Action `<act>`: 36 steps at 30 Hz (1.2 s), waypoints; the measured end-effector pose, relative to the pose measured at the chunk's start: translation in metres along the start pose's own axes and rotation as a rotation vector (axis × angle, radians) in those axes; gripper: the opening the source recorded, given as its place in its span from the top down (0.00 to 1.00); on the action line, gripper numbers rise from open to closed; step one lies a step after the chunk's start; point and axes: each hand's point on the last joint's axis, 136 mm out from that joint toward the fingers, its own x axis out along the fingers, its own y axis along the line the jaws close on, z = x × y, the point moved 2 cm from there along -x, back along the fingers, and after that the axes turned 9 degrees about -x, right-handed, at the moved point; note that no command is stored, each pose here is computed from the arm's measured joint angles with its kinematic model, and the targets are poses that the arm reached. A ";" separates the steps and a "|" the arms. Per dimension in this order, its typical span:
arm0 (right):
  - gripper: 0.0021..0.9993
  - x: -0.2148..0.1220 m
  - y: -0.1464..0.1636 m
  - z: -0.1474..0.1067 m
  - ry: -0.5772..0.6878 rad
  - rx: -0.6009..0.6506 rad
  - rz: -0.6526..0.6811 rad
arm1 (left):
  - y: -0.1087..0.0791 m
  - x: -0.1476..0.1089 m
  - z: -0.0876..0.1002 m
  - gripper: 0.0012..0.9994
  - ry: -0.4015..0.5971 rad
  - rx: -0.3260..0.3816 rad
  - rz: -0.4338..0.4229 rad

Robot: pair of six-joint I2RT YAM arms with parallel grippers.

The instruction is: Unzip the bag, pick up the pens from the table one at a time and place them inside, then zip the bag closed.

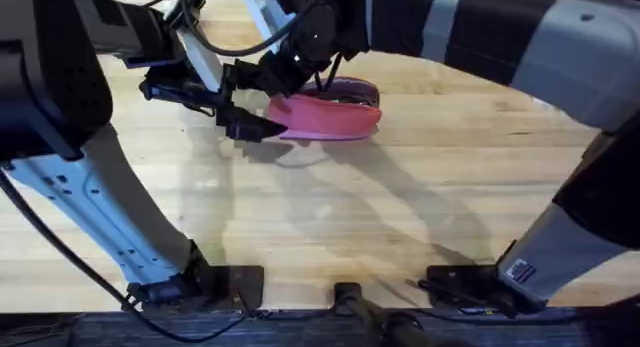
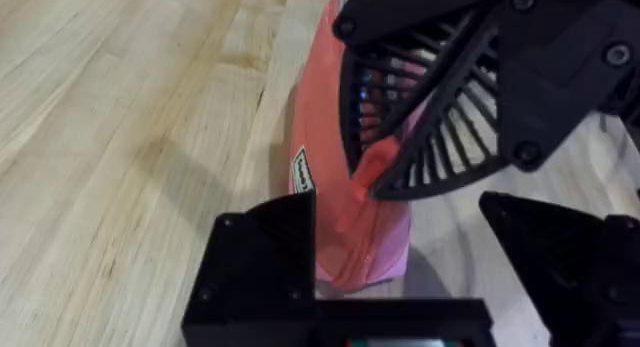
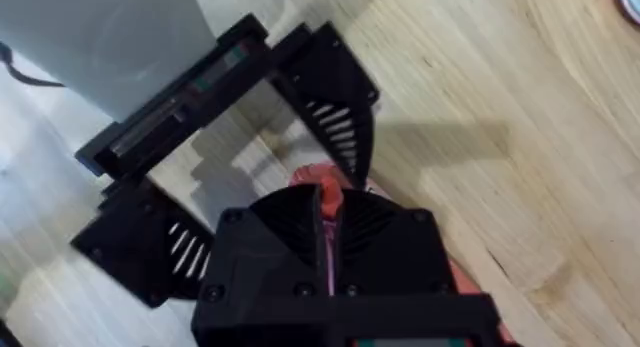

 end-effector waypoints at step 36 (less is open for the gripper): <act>0.97 -0.005 -0.020 -0.017 0.046 0.067 0.036 | 0.002 0.002 0.006 0.96 -0.033 0.032 0.004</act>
